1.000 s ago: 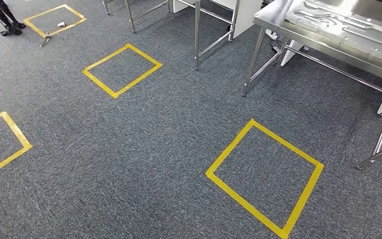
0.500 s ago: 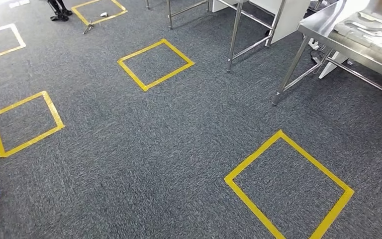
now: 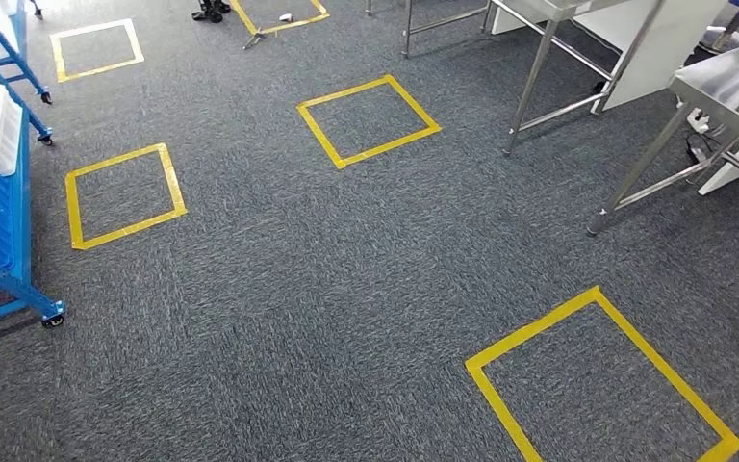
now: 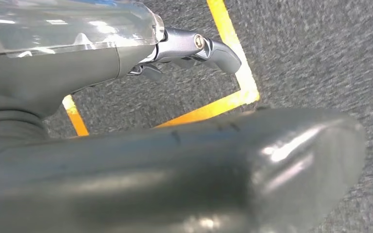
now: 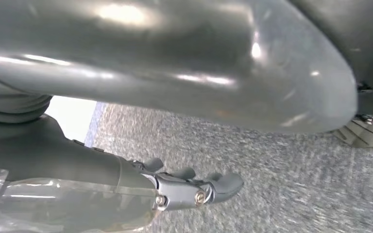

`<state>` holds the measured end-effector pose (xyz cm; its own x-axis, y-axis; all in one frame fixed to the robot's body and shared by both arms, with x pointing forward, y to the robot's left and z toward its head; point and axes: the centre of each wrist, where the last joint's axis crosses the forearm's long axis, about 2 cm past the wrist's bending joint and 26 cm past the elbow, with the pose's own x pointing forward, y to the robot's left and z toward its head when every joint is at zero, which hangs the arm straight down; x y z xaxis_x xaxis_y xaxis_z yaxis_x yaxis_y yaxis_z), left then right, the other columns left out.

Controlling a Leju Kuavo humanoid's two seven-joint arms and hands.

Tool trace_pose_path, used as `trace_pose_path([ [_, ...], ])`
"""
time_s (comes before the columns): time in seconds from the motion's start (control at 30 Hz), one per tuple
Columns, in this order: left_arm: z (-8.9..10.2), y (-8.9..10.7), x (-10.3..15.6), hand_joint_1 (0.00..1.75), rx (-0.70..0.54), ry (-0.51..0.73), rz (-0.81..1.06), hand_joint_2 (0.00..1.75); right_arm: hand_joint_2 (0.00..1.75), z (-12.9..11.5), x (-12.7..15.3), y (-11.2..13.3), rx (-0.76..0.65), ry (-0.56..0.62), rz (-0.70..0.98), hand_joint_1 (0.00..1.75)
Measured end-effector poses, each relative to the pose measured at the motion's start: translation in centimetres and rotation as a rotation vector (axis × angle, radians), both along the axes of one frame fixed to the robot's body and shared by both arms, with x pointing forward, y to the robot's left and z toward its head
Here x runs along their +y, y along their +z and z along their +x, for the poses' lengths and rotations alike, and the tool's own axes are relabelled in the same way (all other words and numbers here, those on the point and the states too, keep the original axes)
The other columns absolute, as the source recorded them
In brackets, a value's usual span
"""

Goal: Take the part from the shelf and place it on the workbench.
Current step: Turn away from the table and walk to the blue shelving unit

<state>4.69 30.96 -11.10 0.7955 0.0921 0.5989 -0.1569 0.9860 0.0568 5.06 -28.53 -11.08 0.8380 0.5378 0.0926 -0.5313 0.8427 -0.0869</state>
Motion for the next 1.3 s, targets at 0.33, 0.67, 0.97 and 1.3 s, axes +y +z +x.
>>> trace_pose_path([
  [0.33,-0.17,-0.01,0.32,0.00,0.001,-0.001,0.006,0.00,0.00,-0.07,0.17,-0.01,0.003,-0.004,0.006,0.00],
  [0.67,-0.13,0.00,0.32,0.00,0.004,-0.010,0.009,0.00,0.00,0.14,0.32,0.02,-0.001,-0.019,0.010,0.00],
  [0.97,0.05,0.02,0.34,0.00,0.003,-0.021,0.012,0.00,0.00,-0.23,0.30,-0.02,0.006,-0.028,0.011,0.00],
  [1.3,0.02,0.04,0.87,0.00,0.004,-0.020,0.032,0.00,0.00,-0.23,0.86,-0.01,0.012,-0.023,0.026,0.00],
])
